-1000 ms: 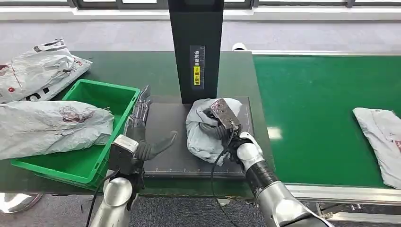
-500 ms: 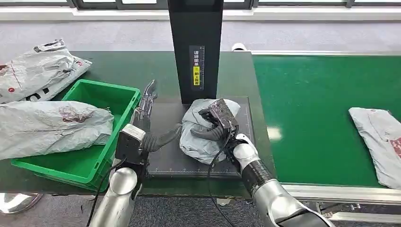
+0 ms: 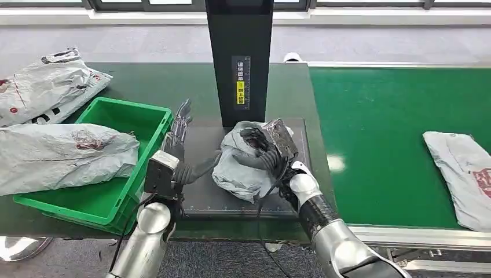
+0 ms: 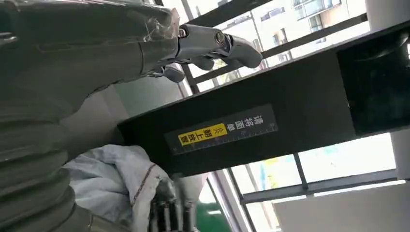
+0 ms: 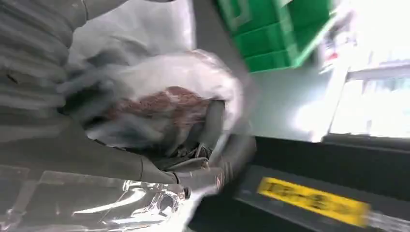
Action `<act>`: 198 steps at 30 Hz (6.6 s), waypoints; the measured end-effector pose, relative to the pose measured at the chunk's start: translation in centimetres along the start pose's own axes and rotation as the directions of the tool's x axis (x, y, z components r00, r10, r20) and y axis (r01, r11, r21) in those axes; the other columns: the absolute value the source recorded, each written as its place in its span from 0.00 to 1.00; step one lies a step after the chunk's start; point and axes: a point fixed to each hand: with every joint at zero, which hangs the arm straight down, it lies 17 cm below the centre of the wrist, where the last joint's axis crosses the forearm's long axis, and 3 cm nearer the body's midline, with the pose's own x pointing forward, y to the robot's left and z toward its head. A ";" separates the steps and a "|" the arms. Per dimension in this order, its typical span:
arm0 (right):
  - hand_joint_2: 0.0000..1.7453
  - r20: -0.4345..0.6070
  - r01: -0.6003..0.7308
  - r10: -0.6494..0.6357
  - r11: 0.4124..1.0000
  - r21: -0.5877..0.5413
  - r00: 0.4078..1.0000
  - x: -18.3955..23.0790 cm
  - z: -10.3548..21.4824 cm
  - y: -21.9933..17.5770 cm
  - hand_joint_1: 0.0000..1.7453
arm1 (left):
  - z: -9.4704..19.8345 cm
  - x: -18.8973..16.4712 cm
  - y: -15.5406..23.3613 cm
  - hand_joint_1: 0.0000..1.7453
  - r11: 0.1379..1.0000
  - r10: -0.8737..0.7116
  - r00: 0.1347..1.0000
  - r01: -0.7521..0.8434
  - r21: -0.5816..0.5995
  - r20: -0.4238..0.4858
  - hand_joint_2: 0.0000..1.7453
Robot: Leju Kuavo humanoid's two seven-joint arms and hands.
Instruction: Moved the parcel from conveyor to table for the left to box.
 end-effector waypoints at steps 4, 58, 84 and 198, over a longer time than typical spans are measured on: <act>0.00 0.106 0.001 -0.001 1.000 0.005 0.994 3.5 0.9 -0.9 0.00 | 0.7 -0.3 0.1 0.00 1.000 -0.019 1.000 0.019 -0.004 -0.005 1.00; 1.00 0.440 0.019 0.258 0.846 -0.533 0.860 16.1 19.0 -12.3 0.00 | 6.9 -11.7 -21.8 0.00 0.188 -0.684 0.670 0.544 -0.818 0.289 1.00; 1.00 0.418 0.059 0.239 0.808 -0.586 0.876 15.7 20.2 -13.9 0.00 | 10.7 -15.3 -22.0 1.00 -0.073 -0.705 0.588 0.496 -0.865 0.397 1.00; 1.00 0.130 -0.182 0.392 0.663 -0.726 0.911 10.9 24.3 -18.7 0.00 | -16.0 0.0 16.1 0.00 0.970 0.242 0.962 -0.240 0.034 -0.129 1.00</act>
